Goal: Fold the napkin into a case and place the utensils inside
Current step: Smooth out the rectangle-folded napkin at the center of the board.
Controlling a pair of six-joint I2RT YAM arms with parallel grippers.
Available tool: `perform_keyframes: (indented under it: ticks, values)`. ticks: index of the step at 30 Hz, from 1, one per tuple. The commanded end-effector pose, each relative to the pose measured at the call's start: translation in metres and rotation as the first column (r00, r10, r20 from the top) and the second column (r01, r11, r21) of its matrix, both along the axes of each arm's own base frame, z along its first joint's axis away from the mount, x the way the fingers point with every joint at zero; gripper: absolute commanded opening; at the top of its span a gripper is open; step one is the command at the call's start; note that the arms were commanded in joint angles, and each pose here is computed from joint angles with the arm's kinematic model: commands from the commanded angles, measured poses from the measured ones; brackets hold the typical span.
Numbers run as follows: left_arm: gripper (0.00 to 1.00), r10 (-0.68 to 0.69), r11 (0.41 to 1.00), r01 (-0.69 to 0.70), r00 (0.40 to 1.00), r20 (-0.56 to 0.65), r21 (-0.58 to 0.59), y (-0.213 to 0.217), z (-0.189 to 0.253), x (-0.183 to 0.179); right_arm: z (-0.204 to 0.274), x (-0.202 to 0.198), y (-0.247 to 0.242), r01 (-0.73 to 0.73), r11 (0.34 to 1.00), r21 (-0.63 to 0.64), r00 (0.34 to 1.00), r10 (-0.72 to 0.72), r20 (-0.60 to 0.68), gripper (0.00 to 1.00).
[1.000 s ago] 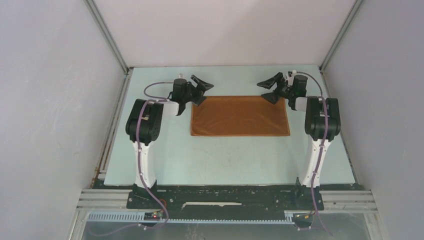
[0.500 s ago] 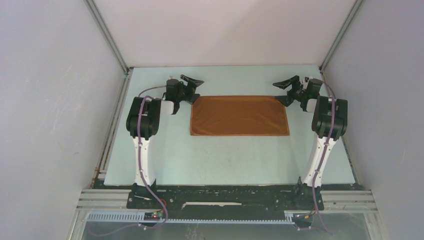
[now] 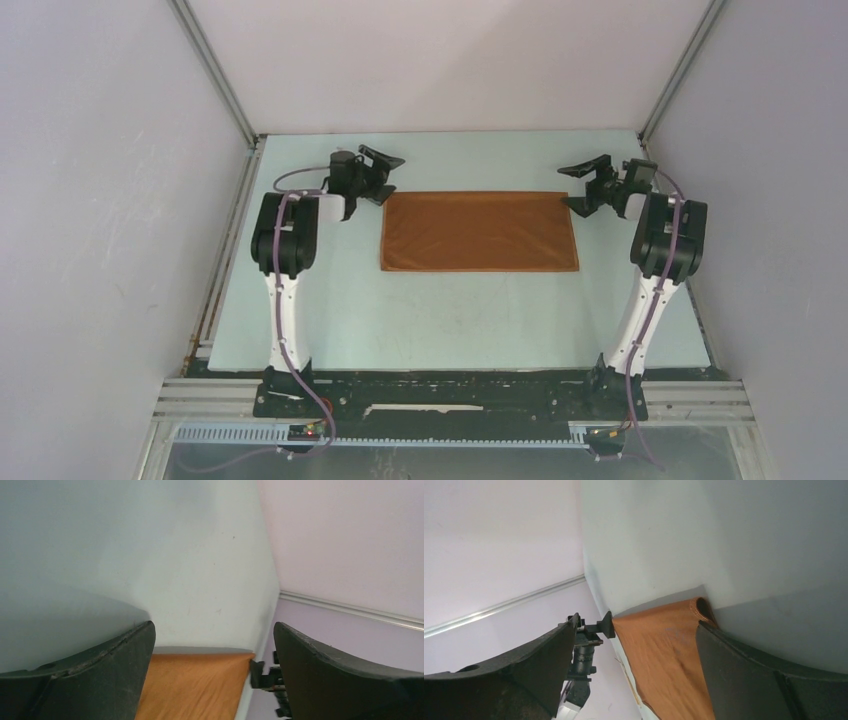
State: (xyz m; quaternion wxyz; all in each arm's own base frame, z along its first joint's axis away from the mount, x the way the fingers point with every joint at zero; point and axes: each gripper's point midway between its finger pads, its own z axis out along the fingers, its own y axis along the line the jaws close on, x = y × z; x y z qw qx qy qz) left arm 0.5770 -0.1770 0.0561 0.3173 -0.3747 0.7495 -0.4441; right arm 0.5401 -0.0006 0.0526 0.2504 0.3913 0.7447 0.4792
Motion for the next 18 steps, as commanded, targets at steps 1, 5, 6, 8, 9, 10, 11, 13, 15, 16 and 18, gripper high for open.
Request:
perform_keyframes:
  ticks: [1,5,6,8,9,10,11,13,15,16,18]
  values:
    - [1.0,-0.046,0.99,0.052,0.998,-0.049,0.128,0.019,-0.021,0.001,-0.04,-0.021,-0.056,0.086,0.989,-0.122,0.979,-0.107,-0.174,0.99]
    - [1.0,-0.174,0.936,0.162,0.985,0.011,0.312,0.017,0.024,0.012,-0.021,-0.029,-0.071,0.012,0.968,-0.252,0.982,-0.059,-0.178,1.0]
    - [1.0,-0.199,0.923,0.179,0.98,0.027,0.34,0.016,0.041,0.011,-0.012,-0.031,-0.071,-0.021,0.955,-0.295,0.982,-0.036,-0.186,1.0]
    - [1.0,-0.221,0.898,0.19,0.975,0.035,0.396,0.019,0.071,0.004,0.011,-0.037,-0.073,-0.071,0.907,-0.414,0.982,-0.008,-0.187,1.0]
    - [1.0,-0.222,0.888,0.18,0.974,0.051,0.423,0.02,0.088,0.001,0.021,-0.04,-0.074,-0.081,0.879,-0.469,0.984,-0.006,-0.18,1.0]
    - [1.0,-0.227,0.882,0.176,0.972,0.066,0.438,0.019,0.101,-0.003,0.031,-0.044,-0.073,-0.089,0.855,-0.51,0.985,0.0,-0.172,1.0]
    - [1.0,-0.235,0.879,0.179,0.969,0.074,0.442,0.016,0.112,-0.009,0.039,-0.048,-0.071,-0.094,0.843,-0.529,0.987,0.008,-0.163,1.0]
    - [1.0,-0.262,0.879,0.207,0.963,0.07,0.429,0.004,0.123,-0.024,0.053,-0.057,-0.059,-0.11,0.852,-0.512,0.989,0.041,-0.145,1.0]
    - [1.0,-0.305,0.874,0.262,0.951,0.043,0.41,-0.014,0.118,-0.046,0.056,-0.07,-0.053,-0.11,0.854,-0.509,0.989,0.041,-0.145,1.0]
    - [1.0,-0.329,0.868,0.29,0.944,0.031,0.404,-0.024,0.115,-0.058,0.053,-0.079,-0.053,-0.11,0.85,-0.515,0.987,0.03,-0.16,1.0]
    - [1.0,-0.387,0.847,0.355,0.922,0.001,0.395,-0.05,0.106,-0.083,0.044,-0.098,-0.049,-0.125,0.845,-0.52,0.981,0.028,-0.19,1.0]
